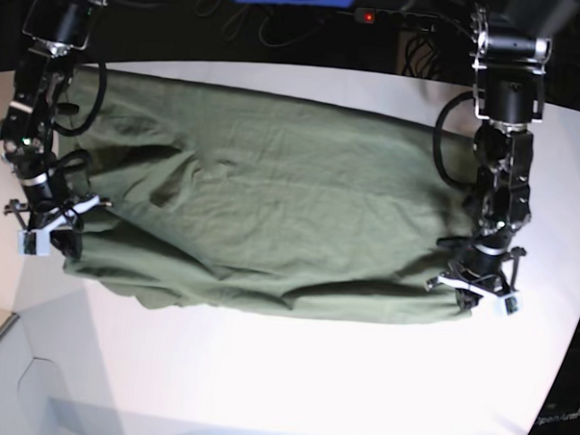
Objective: Layout the t-shirt on the table in an organized manner, then fold the t-shirt properly
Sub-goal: 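Hold the hem corners with both grippers and drag them toward the collar, then lift the hem edge with both grippers and fold it over the collar edge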
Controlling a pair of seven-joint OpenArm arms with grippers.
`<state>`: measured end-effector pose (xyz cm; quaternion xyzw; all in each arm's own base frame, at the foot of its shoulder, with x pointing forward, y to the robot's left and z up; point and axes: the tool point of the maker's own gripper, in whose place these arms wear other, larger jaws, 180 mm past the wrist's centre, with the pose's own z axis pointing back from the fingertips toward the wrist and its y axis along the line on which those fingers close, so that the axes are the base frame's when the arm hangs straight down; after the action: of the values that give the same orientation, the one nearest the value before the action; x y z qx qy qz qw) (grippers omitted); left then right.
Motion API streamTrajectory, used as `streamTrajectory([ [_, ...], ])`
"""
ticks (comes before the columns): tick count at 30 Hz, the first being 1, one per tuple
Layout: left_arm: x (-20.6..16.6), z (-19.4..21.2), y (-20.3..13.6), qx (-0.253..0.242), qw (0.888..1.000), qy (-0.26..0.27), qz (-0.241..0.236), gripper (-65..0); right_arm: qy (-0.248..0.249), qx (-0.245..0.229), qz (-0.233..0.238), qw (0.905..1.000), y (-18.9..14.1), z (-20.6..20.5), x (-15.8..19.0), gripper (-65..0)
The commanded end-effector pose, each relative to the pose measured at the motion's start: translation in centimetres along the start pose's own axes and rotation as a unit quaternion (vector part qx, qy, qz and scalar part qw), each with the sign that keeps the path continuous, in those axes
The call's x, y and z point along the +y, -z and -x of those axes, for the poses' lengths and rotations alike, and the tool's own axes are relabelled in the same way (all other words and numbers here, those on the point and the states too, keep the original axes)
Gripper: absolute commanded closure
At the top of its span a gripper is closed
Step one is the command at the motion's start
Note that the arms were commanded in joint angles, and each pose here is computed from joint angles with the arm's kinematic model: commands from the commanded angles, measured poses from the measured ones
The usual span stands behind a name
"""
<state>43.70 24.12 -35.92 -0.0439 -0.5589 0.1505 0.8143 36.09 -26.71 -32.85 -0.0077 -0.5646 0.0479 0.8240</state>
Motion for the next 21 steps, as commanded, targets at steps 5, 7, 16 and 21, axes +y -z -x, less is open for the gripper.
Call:
streamTrajectory([
  [5, 0.9, -2.9, -1.6, -0.040, 0.999, -0.004, -0.004, -0.3, -0.025, -0.044, -0.003, 0.9987, -1.7, -2.6, 0.2, -0.1],
  [7, 1.4, -2.6, -2.2, -0.037, 0.999, -0.005, -0.007, -0.3, -0.030, -0.043, -0.004, 0.9986, -2.3, -2.5, 0.4, -0.1],
  [16, 3.3, -2.9, -5.1, -0.057, 0.998, -0.006, -0.024, -0.3, -0.021, -0.038, -0.013, 0.9990, -4.3, -1.1, 0.4, -0.1],
  [21, 3.6, -2.6, -6.4, -0.059, 0.998, 0.000, -0.025, -0.3, -0.010, -0.027, 0.002, 0.9996, -5.3, 0.2, -0.5, -0.1],
])
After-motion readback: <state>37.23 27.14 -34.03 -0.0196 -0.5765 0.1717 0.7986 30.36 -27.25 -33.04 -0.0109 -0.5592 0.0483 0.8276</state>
